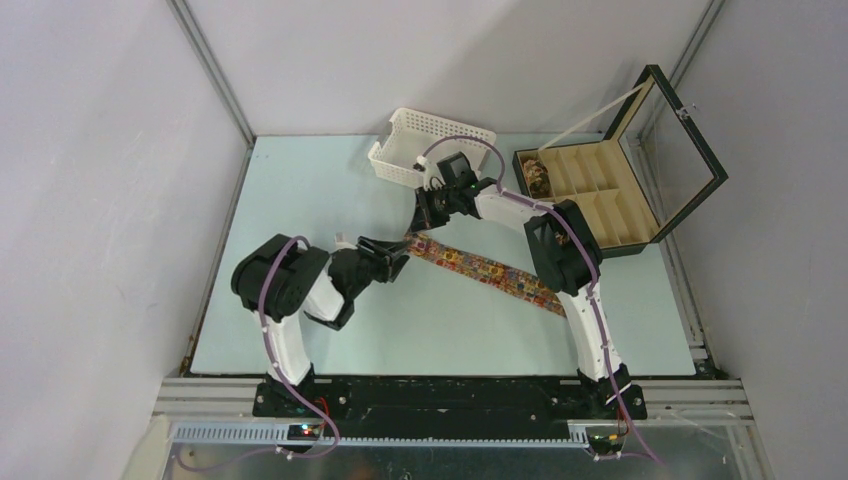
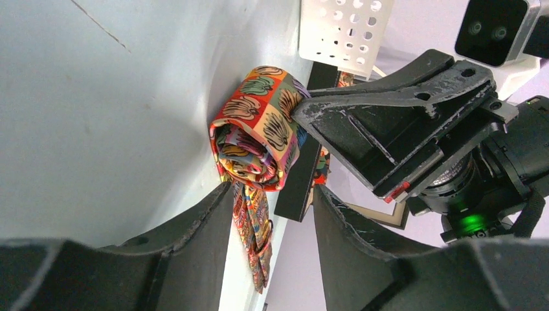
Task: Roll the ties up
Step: Roll the tie at the center of the board.
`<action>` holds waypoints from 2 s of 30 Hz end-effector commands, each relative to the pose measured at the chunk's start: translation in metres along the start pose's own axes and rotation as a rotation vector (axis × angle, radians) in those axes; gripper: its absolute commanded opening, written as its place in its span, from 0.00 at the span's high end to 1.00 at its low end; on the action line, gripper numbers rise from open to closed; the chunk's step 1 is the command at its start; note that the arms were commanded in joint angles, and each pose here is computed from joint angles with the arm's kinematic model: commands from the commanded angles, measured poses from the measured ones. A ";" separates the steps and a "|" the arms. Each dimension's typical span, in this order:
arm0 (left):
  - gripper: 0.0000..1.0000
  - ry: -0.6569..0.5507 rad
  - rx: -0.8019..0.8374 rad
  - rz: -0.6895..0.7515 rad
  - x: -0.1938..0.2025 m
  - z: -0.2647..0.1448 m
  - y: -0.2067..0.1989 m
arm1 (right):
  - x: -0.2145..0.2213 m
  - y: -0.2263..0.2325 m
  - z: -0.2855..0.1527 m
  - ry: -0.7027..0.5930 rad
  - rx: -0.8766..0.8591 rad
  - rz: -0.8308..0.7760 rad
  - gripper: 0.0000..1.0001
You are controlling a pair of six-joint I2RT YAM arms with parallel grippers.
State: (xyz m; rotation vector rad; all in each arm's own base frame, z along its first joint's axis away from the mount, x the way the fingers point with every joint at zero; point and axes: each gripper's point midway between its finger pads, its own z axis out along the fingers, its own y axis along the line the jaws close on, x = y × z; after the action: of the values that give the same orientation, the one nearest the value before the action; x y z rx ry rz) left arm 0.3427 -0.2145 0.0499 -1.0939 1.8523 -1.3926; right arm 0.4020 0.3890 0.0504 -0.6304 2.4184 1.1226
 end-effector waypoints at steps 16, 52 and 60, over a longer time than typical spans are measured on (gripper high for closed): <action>0.54 -0.039 0.083 0.000 -0.006 0.020 -0.024 | -0.024 0.022 -0.019 -0.067 -0.046 -0.049 1.00; 1.00 -0.089 0.017 0.276 -0.015 0.018 -0.016 | -0.071 0.042 -0.100 -0.261 0.102 -0.129 0.51; 1.00 -0.149 -0.047 0.474 -0.028 0.014 -0.026 | -0.052 0.028 -0.110 -0.247 0.149 -0.120 0.51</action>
State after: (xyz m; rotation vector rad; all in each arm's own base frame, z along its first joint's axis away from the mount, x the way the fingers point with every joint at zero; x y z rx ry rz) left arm 0.3645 -0.2086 0.0550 -0.8139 1.8951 -1.1203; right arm 0.4094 0.3406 0.1583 -0.5501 2.2200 0.9486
